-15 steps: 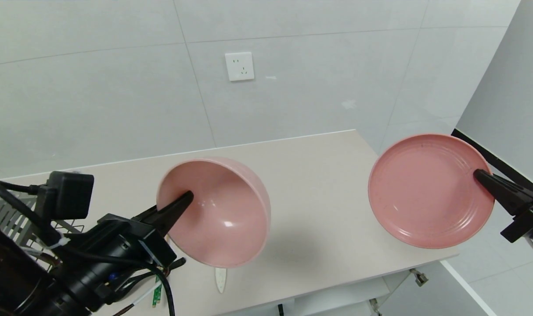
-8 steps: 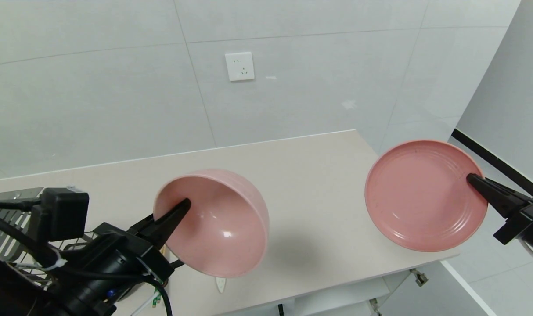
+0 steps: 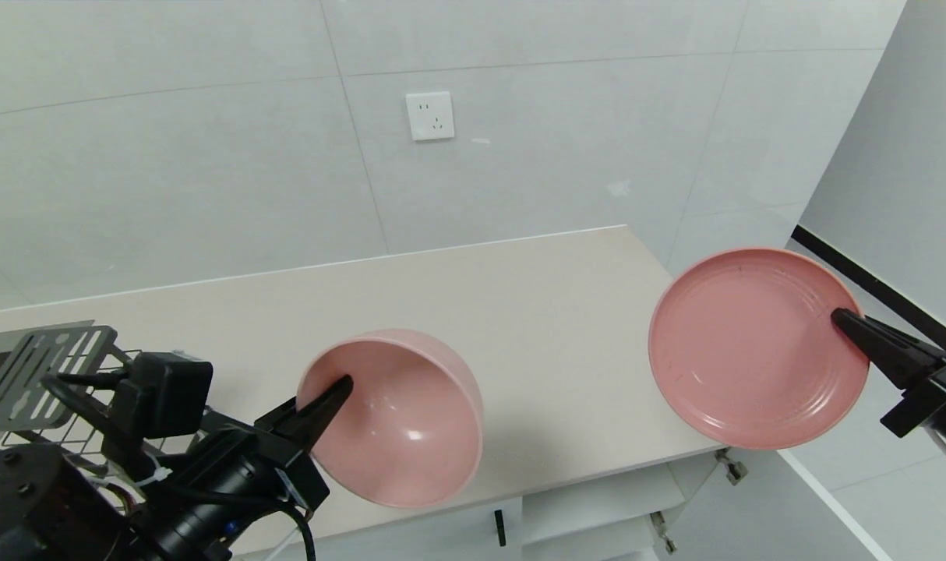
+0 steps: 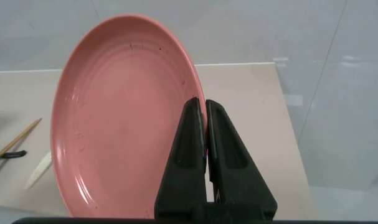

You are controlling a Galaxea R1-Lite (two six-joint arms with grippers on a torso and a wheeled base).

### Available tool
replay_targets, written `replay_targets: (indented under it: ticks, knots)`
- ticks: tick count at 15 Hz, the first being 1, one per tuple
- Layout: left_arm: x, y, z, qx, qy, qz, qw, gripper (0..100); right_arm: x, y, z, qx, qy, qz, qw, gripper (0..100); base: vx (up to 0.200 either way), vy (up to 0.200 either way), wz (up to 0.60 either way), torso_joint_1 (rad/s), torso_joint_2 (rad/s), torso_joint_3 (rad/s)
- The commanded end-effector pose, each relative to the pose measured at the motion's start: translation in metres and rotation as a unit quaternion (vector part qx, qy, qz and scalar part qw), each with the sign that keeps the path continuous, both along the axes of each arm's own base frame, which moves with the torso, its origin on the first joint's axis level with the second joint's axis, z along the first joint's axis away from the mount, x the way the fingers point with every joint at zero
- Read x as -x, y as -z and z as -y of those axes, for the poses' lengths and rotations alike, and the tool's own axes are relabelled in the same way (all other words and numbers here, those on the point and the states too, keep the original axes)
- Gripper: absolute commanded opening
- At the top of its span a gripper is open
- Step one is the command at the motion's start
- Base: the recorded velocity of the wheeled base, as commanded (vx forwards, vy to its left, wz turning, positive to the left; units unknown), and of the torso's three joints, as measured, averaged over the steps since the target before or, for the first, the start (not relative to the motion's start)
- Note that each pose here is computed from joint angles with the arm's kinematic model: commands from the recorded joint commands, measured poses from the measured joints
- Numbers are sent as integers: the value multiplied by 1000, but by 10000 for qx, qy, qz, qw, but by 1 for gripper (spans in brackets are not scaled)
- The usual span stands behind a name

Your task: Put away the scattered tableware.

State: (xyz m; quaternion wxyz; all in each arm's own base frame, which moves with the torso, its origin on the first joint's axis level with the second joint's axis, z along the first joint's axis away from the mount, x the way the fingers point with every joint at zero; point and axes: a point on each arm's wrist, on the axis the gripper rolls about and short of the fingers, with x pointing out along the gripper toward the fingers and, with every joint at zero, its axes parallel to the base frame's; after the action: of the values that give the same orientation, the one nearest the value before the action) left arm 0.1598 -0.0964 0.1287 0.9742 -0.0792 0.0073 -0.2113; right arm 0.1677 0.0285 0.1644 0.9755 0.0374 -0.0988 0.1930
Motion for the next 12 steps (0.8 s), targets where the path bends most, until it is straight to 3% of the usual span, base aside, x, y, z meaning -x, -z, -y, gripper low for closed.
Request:
replay_targets:
  ticks: [1, 4, 12]
  knots:
    - [1, 2, -1, -30, -4, -42, 10000, 0, 0, 0, 0, -3, -4, 12, 10000, 0, 0, 0, 0, 0, 0, 0]
    - [2, 3, -2, -175, -6, -1, 9998, 0, 0, 0, 0, 4, -2, 15, 10000, 0, 0, 0, 0, 0, 0, 0]
    - [7, 3, -3, -244, 16, 31, 9997, 0, 1, -1, 0, 3, -2, 22, 10000, 0, -200, 0, 0, 1, 4, 5]
